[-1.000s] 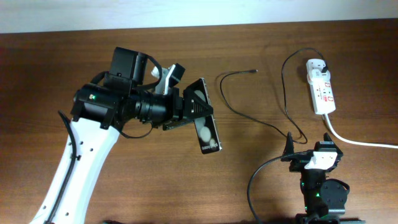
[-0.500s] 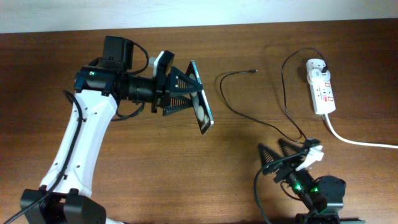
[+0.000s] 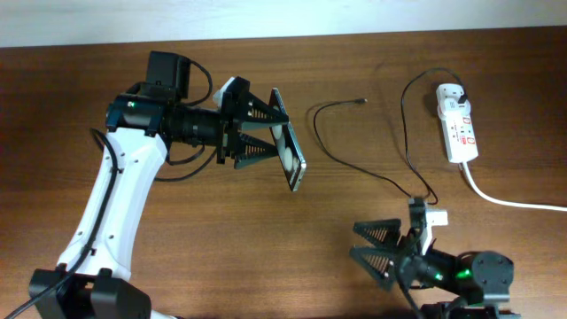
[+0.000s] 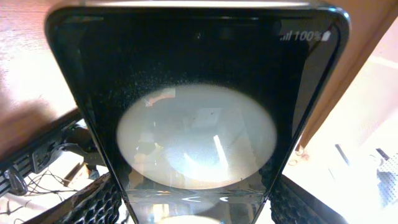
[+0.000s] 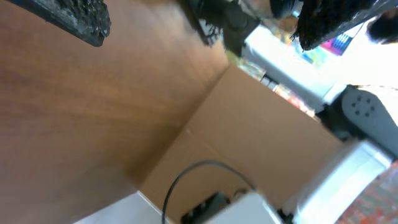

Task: Plug charger to phone and switch on socket

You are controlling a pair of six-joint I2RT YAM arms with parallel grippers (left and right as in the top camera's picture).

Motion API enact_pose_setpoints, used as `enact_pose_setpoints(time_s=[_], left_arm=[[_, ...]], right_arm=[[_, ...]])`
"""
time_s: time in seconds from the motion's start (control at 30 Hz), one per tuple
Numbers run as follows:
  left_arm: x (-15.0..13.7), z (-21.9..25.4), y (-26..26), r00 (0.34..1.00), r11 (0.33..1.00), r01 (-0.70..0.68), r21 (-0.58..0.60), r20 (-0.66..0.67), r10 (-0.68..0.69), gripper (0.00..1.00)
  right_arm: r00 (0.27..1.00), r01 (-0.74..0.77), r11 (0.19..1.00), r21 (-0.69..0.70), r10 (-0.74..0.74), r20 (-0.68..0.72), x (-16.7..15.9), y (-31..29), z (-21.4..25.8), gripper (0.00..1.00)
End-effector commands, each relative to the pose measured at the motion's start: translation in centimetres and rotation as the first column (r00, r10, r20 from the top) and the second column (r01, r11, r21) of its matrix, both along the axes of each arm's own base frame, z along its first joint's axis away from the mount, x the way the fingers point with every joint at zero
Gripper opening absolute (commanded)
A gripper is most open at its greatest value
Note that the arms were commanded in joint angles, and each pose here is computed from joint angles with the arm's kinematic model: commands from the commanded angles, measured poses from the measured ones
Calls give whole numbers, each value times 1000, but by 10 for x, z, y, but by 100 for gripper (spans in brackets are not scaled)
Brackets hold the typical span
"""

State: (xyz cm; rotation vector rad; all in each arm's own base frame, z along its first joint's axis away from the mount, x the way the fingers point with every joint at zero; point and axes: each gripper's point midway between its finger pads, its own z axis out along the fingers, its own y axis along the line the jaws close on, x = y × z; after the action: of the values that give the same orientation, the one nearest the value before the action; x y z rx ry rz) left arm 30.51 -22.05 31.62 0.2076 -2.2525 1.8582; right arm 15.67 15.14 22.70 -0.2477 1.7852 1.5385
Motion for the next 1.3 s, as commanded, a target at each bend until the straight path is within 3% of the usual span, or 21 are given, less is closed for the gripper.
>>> enact_pose_setpoints(time_s=[0.0,0.1,0.2,0.27,0.5,0.57,0.77,0.9,1.03,1.17,1.27], left_arm=[[-3,9,-1,1000,999,19,-46,-12,-19,49],[-3,9,-1,1000,999,19,-46,-12,-19,49],[-3,8,-1,1000,999,19,-46,-12,-19,49],[-3,8,-1,1000,999,18,-45,-11,-19,49],[-3,8,0,1000,999,17,-42,-10,-18,49],[-3,8,0,1000,999,17,-42,-11,-17,49],[-3,8,0,1000,999,17,-42,-10,-17,49],[-3,8,0,1000,999,19,-43,1,-19,49],[-3,8,0,1000,999,19,-43,1,-19,49],[-2,7,0,1000,999,18,-40,2,-17,50],[-2,7,0,1000,999,18,-40,2,-18,50]], right_arm=[[991,133,989,-63,-131,31,41,-12,12,99],[969,241,920,-309,-245,25,89,-33,25,99],[940,336,772,-539,-314,135,92,-47,72,99],[949,308,801,-513,-225,219,79,-21,108,99],[969,218,856,-468,-131,211,52,38,121,99],[953,285,826,-485,-191,235,56,40,121,99],[935,325,804,-498,-193,298,67,93,117,99],[896,431,727,-534,-275,349,93,116,99,99],[883,456,724,-518,-297,363,102,124,99,99],[878,464,731,-501,-305,368,103,125,103,82],[845,528,687,-499,-365,391,111,115,105,75]])
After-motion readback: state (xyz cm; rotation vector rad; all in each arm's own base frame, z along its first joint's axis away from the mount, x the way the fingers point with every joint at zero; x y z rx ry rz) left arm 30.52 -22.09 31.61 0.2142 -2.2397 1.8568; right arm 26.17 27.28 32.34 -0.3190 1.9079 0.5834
